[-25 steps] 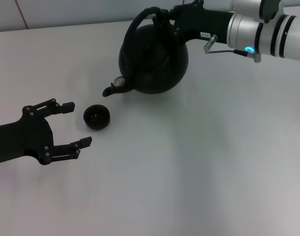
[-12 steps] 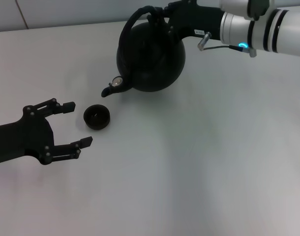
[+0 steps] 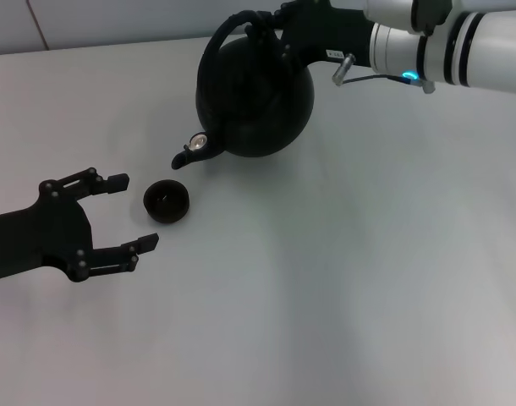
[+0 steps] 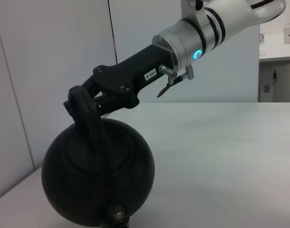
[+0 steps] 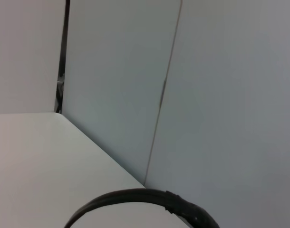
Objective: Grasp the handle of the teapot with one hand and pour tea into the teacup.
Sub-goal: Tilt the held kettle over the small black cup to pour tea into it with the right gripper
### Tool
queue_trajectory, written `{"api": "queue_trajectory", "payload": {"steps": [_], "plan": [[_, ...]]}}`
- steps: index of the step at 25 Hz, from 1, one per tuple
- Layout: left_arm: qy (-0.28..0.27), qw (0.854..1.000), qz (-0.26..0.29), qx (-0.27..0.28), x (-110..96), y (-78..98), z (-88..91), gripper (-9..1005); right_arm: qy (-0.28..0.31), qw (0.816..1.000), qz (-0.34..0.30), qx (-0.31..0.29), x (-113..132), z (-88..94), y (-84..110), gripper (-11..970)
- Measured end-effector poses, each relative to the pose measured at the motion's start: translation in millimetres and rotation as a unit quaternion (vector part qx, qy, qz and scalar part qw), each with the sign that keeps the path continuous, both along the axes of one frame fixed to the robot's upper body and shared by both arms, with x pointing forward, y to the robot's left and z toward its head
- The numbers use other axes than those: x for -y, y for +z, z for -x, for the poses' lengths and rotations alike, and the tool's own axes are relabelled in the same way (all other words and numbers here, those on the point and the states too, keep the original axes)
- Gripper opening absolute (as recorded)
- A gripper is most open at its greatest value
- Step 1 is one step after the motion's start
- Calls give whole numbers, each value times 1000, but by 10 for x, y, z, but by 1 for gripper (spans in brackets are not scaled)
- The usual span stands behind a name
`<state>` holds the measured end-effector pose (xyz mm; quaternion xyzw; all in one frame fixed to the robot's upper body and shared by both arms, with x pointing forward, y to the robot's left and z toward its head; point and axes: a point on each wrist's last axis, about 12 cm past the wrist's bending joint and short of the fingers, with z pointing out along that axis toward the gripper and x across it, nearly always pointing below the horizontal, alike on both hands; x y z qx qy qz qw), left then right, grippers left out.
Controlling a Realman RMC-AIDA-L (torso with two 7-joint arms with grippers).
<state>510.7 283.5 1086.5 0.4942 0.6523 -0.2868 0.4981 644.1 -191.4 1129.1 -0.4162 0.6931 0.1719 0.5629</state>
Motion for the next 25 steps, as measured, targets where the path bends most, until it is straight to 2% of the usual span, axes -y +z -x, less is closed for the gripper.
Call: {"api": "queue_trajectory", "payload": {"steps": [25], "plan": [[2,1000,-1,-2,-14,-18,11,859,38,998,40,39,-154,15,130,148]]}}
